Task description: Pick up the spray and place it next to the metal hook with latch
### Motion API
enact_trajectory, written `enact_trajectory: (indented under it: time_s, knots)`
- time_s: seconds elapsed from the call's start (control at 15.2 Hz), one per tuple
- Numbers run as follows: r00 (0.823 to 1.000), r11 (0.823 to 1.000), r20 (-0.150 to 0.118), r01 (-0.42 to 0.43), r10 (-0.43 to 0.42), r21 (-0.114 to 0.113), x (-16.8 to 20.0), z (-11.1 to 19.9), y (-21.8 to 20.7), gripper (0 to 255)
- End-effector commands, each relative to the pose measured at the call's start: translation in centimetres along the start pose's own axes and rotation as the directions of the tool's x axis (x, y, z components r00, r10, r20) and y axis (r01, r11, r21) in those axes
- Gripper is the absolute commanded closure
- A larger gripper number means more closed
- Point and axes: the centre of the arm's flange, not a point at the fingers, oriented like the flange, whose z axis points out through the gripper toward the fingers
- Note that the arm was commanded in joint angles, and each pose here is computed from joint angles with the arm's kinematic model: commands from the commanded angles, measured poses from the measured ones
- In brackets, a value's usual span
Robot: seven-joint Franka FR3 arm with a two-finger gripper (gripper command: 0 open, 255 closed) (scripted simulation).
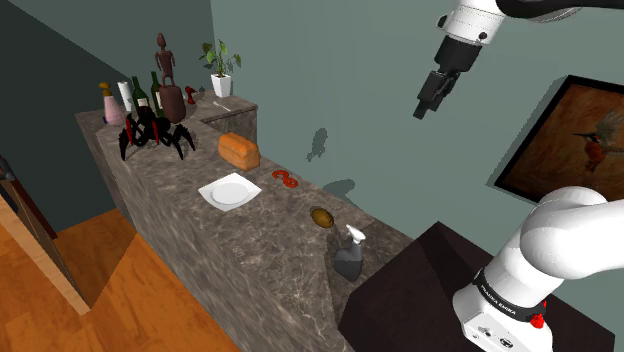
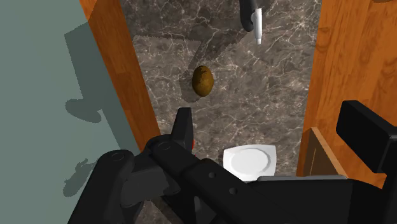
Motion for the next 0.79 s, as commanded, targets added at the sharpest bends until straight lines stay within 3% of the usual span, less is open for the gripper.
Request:
enact_trajectory:
  time_s: [0.0,0.73]
  knots:
    - [1.0,1.0,0.0,0.0,0.0,0.0,0.0,0.0,0.0,0]
    - [1.0,1.0,-0.002,-0.011,0.011,-0.005,-0.9,14.2,-2.8,0]
